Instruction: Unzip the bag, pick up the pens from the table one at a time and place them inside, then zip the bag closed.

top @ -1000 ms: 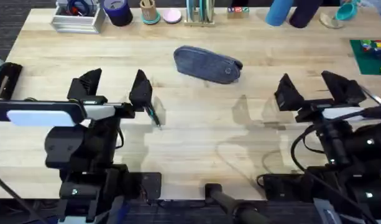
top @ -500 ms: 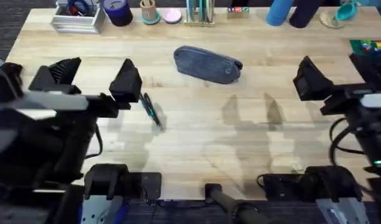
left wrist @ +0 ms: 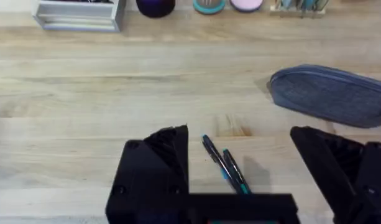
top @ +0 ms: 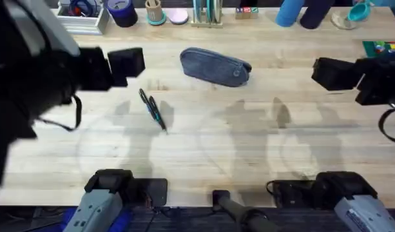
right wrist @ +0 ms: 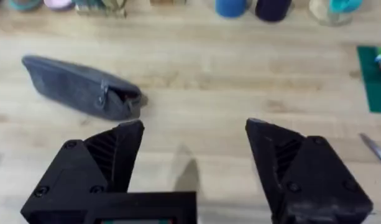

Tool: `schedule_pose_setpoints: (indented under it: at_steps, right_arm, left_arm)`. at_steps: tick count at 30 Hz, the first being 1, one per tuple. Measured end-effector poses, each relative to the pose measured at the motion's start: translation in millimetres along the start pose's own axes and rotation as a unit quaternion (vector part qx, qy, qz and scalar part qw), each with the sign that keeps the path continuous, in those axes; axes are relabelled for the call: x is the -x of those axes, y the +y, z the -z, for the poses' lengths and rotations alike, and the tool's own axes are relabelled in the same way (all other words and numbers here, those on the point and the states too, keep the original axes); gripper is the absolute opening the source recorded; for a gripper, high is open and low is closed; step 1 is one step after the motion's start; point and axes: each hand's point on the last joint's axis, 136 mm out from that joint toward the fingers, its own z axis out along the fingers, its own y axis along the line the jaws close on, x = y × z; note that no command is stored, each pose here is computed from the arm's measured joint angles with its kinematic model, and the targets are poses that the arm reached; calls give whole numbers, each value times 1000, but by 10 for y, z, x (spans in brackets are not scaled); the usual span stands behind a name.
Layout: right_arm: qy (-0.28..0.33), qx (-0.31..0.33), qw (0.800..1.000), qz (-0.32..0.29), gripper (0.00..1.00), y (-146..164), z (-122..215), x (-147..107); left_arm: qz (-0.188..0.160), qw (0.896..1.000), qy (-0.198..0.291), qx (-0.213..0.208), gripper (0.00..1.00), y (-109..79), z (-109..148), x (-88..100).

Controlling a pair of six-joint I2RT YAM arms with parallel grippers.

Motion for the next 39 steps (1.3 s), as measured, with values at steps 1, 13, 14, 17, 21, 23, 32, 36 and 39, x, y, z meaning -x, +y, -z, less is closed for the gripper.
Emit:
schedule_pose_setpoints:
  at_steps: [1,13,14,17,21,23,32,36,39]
  right_arm:
    - [15,3,1000,-1,995,10,-10,-15]
    - [176,18,984,-22,995,64,-217,-143]
    - [185,18,982,-23,995,62,-260,-140]
    - [208,17,978,-24,996,57,-378,-147]
    - [231,17,972,-26,995,52,-488,-205]
    - [237,17,971,-26,996,50,-514,-227]
    - [238,17,971,-26,996,50,-521,-225]
    - [238,17,971,-26,996,50,-521,-224]
    - [238,17,971,-26,996,50,-521,-225]
  left_arm:
    - [0,1000,8,0,993,0,-8,37]
    - [1,999,53,-6,993,-21,-216,404]
    - [-1,998,57,-9,993,-33,-242,411]
    - [-12,997,73,-23,993,-77,-354,402]
    - [-26,995,88,-35,993,-111,-544,381]
    - [-30,995,88,-39,993,-121,-638,402]
    - [-37,996,76,-41,993,-126,-773,483]
    - [-36,994,99,-41,993,-125,-753,370]
    - [-35,990,129,-42,993,-124,-719,225]
